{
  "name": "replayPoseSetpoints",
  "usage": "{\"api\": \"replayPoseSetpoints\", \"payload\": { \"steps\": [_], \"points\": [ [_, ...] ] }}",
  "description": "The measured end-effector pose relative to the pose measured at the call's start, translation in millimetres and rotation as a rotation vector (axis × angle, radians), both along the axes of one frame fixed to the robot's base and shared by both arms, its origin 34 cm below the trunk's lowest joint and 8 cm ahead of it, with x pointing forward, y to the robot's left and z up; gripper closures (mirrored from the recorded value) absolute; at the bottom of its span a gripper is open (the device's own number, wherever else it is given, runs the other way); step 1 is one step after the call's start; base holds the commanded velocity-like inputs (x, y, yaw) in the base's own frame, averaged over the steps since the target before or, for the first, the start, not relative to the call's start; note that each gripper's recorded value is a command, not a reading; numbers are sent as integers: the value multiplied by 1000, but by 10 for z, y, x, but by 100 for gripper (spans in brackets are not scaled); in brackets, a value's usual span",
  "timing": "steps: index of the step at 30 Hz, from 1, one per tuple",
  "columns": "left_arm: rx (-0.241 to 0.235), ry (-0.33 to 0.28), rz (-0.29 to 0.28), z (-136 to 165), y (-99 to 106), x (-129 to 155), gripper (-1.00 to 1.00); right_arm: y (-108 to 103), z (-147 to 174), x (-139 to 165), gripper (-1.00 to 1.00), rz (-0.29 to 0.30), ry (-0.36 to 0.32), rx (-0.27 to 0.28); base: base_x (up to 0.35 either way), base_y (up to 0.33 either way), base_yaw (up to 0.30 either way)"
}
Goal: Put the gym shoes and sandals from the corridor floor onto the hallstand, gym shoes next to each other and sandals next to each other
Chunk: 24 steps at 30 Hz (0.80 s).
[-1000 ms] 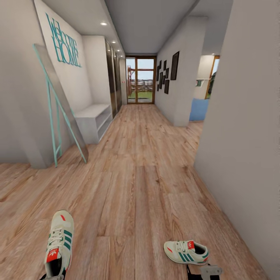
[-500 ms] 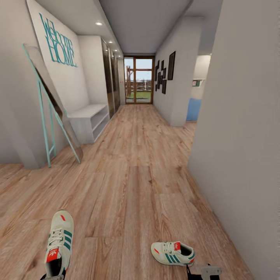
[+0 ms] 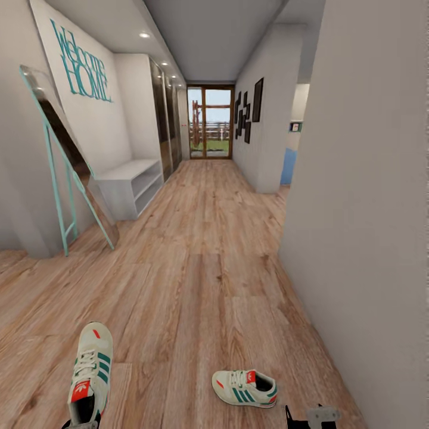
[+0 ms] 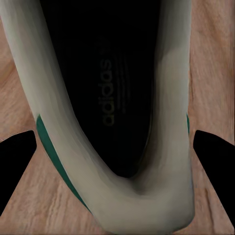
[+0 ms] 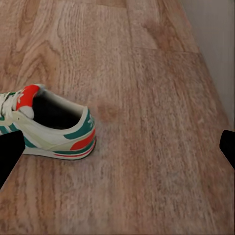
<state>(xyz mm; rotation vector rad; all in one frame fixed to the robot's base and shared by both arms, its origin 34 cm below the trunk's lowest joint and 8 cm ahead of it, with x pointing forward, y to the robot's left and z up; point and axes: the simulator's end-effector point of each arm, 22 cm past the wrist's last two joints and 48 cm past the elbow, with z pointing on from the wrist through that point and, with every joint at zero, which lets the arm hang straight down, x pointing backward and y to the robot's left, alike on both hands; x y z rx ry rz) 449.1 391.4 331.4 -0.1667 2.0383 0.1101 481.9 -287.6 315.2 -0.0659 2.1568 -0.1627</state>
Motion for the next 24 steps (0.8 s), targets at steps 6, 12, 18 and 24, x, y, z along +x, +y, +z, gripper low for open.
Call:
{"api": "replayPoseSetpoints", "payload": {
  "steps": [6,12,18,24],
  "points": [
    [0,7,0,-26,0,-18,100,-1,-29,-20,-100,-1,8,0,0,-196,0],
    [0,15,1,-55,2,-38,100,-3,-62,-43,-100,-2,16,0,0,-118,0],
    [0,26,1,-88,2,-61,100,-3,-97,-67,-100,-2,26,0,0,-25,0],
    [0,35,2,-120,4,-85,100,-2,-132,-91,-100,-1,35,0,0,-5,0]
  ]
}}
